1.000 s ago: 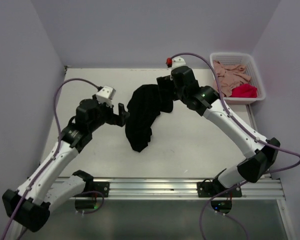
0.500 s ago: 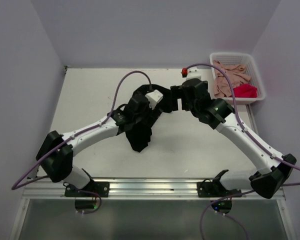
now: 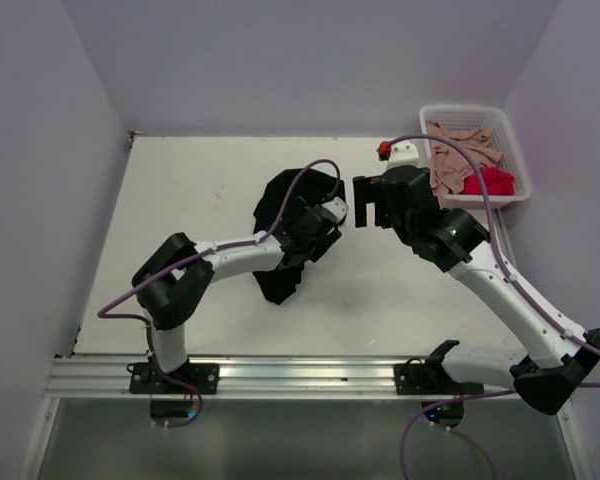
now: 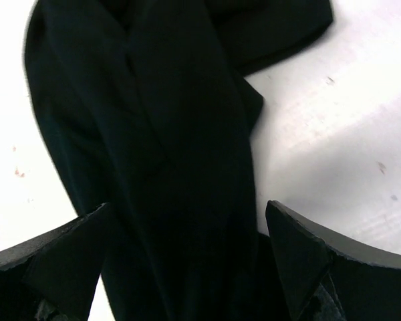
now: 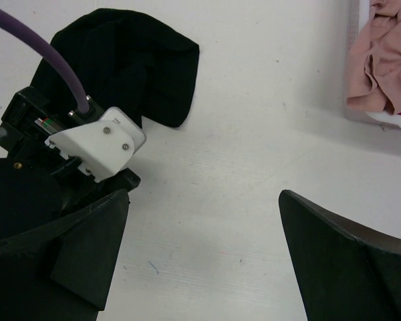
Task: Fold and stack the t-shirts
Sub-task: Move the tshirt to the center of the board, then flatten out the tshirt
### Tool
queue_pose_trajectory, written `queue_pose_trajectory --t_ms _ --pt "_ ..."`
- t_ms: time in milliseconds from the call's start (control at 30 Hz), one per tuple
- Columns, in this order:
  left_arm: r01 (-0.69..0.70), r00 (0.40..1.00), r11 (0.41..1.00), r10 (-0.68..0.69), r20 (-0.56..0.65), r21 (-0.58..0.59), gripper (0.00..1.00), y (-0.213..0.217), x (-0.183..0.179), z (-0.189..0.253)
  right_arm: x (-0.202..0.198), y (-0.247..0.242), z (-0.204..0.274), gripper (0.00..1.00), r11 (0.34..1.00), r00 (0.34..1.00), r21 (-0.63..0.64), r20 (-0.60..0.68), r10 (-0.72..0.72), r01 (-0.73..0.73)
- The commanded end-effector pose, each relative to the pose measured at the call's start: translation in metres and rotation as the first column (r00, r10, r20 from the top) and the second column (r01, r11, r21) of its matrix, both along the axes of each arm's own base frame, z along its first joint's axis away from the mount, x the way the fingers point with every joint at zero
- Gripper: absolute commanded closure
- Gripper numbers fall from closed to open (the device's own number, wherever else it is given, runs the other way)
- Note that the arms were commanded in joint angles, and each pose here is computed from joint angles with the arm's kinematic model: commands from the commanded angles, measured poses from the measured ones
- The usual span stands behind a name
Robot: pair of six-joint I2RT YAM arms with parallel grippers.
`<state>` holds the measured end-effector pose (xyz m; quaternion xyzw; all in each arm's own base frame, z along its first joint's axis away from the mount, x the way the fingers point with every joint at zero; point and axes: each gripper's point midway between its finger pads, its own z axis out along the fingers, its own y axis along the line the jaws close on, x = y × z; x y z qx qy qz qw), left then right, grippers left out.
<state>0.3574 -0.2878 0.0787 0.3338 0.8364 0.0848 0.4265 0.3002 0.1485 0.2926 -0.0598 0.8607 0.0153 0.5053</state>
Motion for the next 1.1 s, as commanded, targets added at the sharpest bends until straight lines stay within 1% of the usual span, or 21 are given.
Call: queue_pose_trajectory --t_ms 0,67,167,267,300,367,400,467,500,567,600,667,800,833,867,933,1000,1033,1067 --pt "-0.169 0.978 0.984 0.174 0.114 -0.05 0.01 0.005 0.025 0.027 -0.008 -0.005 0.011 0.01 0.999 1.0 0.033 0.025 -0.001 0.0" --pt "-0.186 0.976 0.982 0.19 0.103 -0.041 0.02 0.005 0.024 0.021 -0.01 -0.006 0.014 0.01 0.999 0.999 0.038 0.032 -0.005 0.003" --pt "-0.198 0.974 0.979 0.202 0.1 -0.05 0.05 0.004 0.022 0.015 -0.011 -0.008 0.013 0.02 1.0 1.0 0.031 0.03 -0.006 0.005" --pt "-0.211 0.972 0.976 0.216 0.093 -0.062 0.12 0.005 0.021 0.011 -0.012 -0.009 0.012 0.04 0.999 1.0 0.031 0.027 -0.007 0.006" --pt "-0.218 0.971 0.974 0.223 0.09 -0.064 0.17 0.005 0.019 0.009 -0.013 -0.009 0.011 0.04 0.999 1.0 0.033 0.026 -0.006 0.005" --pt "-0.228 0.968 0.971 0.233 0.088 -0.069 0.22 0.007 0.019 0.01 -0.013 -0.009 0.011 0.05 0.999 1.0 0.032 0.025 -0.004 0.004" --pt "-0.235 0.967 0.969 0.241 0.087 -0.073 0.29 0.008 0.018 0.009 -0.013 -0.009 0.01 0.05 0.999 1.0 0.032 0.023 -0.003 0.002" --pt "-0.238 0.966 0.968 0.244 0.086 -0.081 0.36 0.009 0.017 0.01 -0.014 -0.009 0.009 0.06 1.0 1.0 0.03 0.021 -0.003 0.002" --pt "-0.24 0.965 0.967 0.248 0.087 -0.088 0.45 0.009 0.015 0.012 -0.014 -0.009 0.009 0.06 1.0 1.0 0.031 0.021 -0.004 0.003" --pt "-0.248 0.963 0.965 0.256 0.088 -0.09 0.54 0.012 0.015 0.013 -0.014 -0.01 0.009 0.07 0.999 1.0 0.036 0.021 -0.008 0.007" --pt "-0.253 0.961 0.963 0.261 0.091 -0.09 0.6 0.014 0.014 0.013 -0.014 -0.01 0.009 0.07 0.999 1.0 0.037 0.021 -0.006 0.006" --pt "-0.259 0.959 0.962 0.267 0.093 -0.088 0.61 0.015 0.013 0.013 -0.015 -0.009 0.01 0.07 0.999 1.0 0.04 0.021 -0.004 0.003" --pt "-0.242 0.966 0.964 0.25 0.07 -0.107 0.39 0.014 0.009 0.009 -0.017 -0.011 0.013 0.07 0.999 1.0 0.048 0.025 -0.007 0.005" --pt "-0.238 0.967 0.965 0.246 0.067 -0.114 0.37 0.013 0.008 0.009 -0.017 -0.011 0.011 0.07 0.999 1.0 0.048 0.023 -0.009 0.008" --pt "-0.236 0.968 0.965 0.244 0.064 -0.117 0.33 0.012 0.008 0.007 -0.017 -0.012 0.011 0.07 0.999 1.0 0.047 0.022 -0.011 0.01" --pt "-0.234 0.969 0.966 0.242 0.056 -0.112 0.28 0.011 0.008 0.003 -0.017 -0.011 0.01 0.07 0.999 1.0 0.047 0.019 -0.009 0.008" --pt "-0.237 0.969 0.966 0.243 0.046 -0.098 0.28 0.011 0.007 -0.002 -0.018 -0.011 0.009 0.07 0.999 1.0 0.045 0.017 -0.009 0.008" --pt "-0.238 0.969 0.967 0.243 0.044 -0.095 0.31 0.011 0.007 -0.003 -0.018 -0.012 0.01 0.07 0.999 1.0 0.045 0.018 -0.01 0.009" --pt "-0.241 0.968 0.965 0.246 0.045 -0.103 0.43 0.011 0.007 -0.001 -0.018 -0.012 0.01 0.07 0.999 1.0 0.044 0.02 -0.011 0.01"
